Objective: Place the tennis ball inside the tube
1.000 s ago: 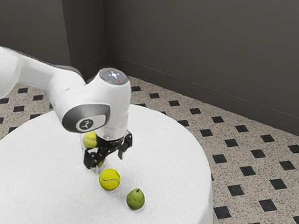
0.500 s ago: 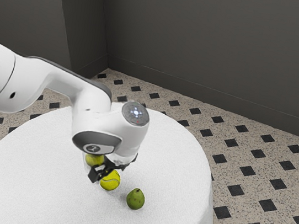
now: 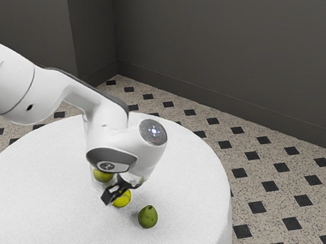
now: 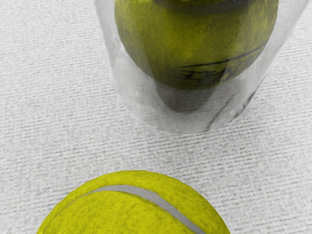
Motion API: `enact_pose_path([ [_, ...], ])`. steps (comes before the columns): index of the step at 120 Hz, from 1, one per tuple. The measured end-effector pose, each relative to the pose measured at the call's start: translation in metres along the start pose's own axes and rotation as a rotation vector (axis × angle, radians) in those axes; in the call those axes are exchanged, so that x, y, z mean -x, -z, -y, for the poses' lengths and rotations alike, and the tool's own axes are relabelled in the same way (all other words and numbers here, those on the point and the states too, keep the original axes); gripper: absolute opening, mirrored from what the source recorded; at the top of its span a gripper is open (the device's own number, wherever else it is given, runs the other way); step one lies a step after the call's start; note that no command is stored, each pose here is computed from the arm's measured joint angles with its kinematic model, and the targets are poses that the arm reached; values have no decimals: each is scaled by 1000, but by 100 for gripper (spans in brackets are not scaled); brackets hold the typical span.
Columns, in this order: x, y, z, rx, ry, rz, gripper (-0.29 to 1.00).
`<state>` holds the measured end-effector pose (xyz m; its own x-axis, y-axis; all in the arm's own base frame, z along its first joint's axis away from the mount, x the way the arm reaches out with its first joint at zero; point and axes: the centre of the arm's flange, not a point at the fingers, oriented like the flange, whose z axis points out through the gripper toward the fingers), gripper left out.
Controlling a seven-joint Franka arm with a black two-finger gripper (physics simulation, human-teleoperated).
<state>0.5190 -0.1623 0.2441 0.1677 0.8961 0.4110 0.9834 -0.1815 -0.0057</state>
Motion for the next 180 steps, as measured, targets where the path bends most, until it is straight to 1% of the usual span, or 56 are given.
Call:
enact_pose_path([
  [22, 1, -3, -1, -2, 28, -2, 70],
  [44, 5, -13, 1, -18, 44, -2, 70],
  [54, 6, -16, 1, -21, 48, -4, 65],
  [71, 6, -17, 0, -19, 58, -6, 51],
  [79, 5, -15, -1, -16, 63, -7, 46],
  [104, 5, -12, -1, -12, 69, -9, 43],
  [120, 4, -2, -1, 2, 73, -16, 40],
  [132, -1, 25, -4, 38, 87, -35, 38],
  [143, -10, 67, -6, 84, 110, -59, 37],
  [149, -16, 88, -7, 94, 132, -66, 37],
  [160, -33, 121, -20, 70, 208, -41, 37],
  [180, -84, 193, -35, 13, 338, 6, 38],
])
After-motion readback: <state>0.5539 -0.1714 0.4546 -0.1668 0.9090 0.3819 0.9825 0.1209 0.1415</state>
